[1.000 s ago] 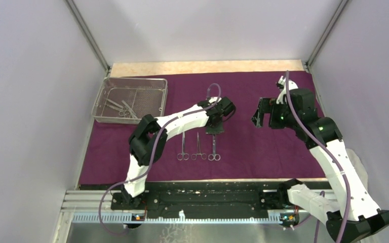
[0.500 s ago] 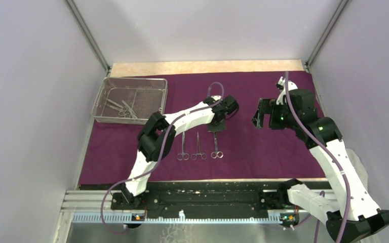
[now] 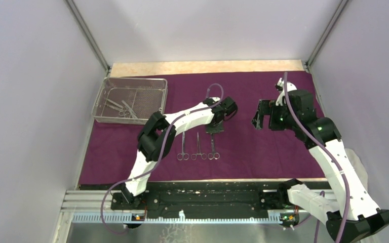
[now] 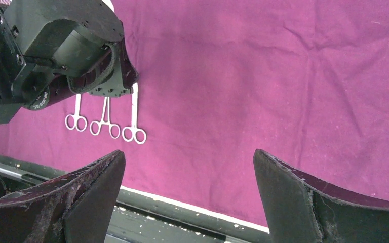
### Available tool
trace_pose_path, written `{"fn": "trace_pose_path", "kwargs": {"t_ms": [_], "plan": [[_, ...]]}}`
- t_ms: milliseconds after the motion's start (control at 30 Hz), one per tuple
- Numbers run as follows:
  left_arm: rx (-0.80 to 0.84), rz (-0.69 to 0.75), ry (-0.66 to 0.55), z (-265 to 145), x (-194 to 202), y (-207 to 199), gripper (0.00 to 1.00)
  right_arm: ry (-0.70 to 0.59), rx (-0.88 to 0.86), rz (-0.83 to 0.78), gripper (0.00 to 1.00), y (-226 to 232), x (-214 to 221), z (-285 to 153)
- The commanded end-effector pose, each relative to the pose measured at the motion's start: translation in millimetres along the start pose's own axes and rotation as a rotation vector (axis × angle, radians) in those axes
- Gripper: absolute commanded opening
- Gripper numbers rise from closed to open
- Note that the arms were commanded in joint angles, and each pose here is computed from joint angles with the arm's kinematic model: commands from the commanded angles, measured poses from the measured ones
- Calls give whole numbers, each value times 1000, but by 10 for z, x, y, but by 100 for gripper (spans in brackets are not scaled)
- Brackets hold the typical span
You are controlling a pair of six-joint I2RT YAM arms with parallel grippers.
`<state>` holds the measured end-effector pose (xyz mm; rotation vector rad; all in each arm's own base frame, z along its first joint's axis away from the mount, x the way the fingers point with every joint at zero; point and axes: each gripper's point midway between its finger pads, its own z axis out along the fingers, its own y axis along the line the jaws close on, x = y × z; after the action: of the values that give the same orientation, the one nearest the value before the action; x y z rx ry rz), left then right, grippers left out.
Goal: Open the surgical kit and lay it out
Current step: Place the medical item in the surgical kit, then adjust the medical item in the container.
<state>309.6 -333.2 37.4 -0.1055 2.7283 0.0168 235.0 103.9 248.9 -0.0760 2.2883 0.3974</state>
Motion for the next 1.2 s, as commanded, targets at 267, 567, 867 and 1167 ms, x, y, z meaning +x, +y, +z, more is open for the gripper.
{"fn": "trace_pose_path", "kwargs": {"t_ms": [267,567,867,1167], "plan": [[53,38,-61,-153,-195,-47,39,-17,2,1,97,-16,0,4],[309,176,-116,-843,-477,-166,72,24,-49,-9,97,51,104,103],[346,57,-306,-1065,-1278,1250,86,116,-135,-50,97,156,271,302],[-3,-212,-424,-726,-1961,2902,87,185,-91,-133,97,52,228,606]]}}
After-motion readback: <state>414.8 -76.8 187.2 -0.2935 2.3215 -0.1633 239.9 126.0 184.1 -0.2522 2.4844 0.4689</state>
